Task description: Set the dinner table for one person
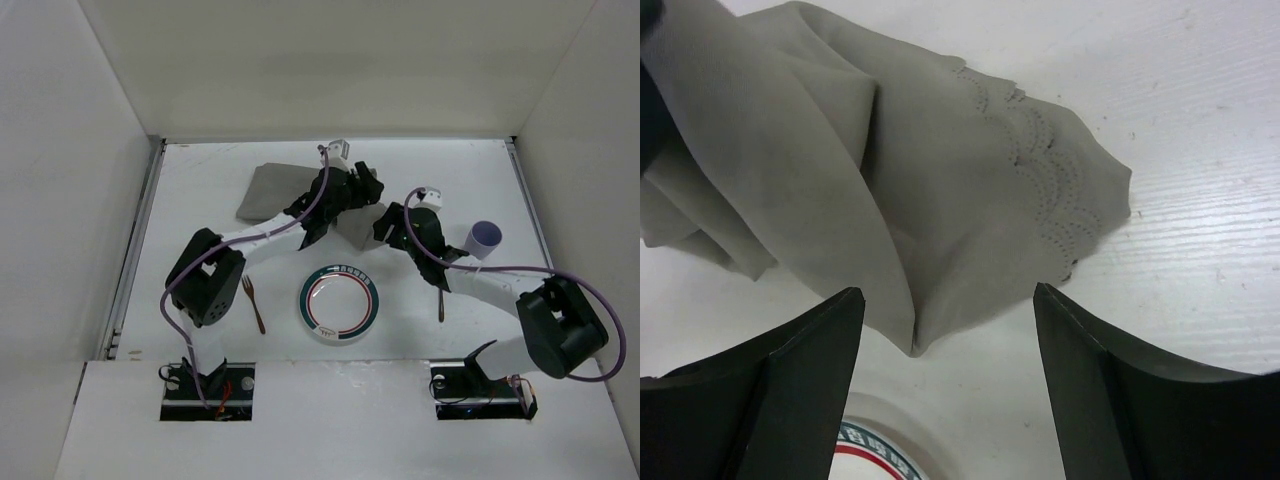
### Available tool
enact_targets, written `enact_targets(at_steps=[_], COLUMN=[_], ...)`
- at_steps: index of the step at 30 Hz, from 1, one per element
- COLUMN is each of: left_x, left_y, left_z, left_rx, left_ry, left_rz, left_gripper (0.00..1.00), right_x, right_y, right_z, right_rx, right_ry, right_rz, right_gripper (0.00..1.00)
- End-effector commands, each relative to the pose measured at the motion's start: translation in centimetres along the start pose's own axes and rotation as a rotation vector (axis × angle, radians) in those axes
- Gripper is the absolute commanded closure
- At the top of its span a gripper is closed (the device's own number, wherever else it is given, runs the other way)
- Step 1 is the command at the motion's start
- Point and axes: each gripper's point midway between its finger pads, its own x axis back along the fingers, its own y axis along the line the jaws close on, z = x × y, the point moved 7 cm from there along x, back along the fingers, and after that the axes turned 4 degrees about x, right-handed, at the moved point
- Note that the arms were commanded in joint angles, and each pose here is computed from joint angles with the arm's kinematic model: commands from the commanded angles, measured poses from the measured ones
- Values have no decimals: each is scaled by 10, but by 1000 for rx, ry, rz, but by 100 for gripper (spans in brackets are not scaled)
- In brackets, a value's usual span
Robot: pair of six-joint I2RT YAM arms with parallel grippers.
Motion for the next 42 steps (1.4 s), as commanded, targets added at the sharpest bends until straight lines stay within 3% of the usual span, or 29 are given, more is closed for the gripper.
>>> enact_targets(at_steps=[1, 6, 11, 14, 18, 22, 26, 34, 42], left_x=[25, 91, 142, 146, 148, 154, 153, 142, 107], left_y=[-10, 47, 108, 140, 172, 183, 208, 258, 274], left_z=[-21, -54, -60, -44, -35, -38, -37, -52, -49], left_rx=[5, 74, 200, 276, 433, 465, 515, 672, 727], left_ry=[-1, -212, -389, -374, -368, -405, -407, -434, -341], left_rz=[61, -76, -261, -346, -360, -341, -437, -529, -525], left_gripper=[38, 34, 30, 23, 22, 21, 20, 28, 35], right_x=[8, 19, 18, 13, 17, 22, 28, 31, 21], right_y=[7, 19, 31, 34, 48, 67, 91, 107, 113], right_z=[-10, -6, -6, -4, -2, 1, 12, 23, 25], right_rx=[-7, 11, 38, 47, 72, 111, 148, 166, 167], right_ry=[-38, -39, -34, -18, 2, 38, 83, 99, 99], right_rz=[-2, -37, -66, -65, -107, -157, -212, -254, -242], right_gripper=[26, 28, 40, 39, 29, 24, 21, 21, 21])
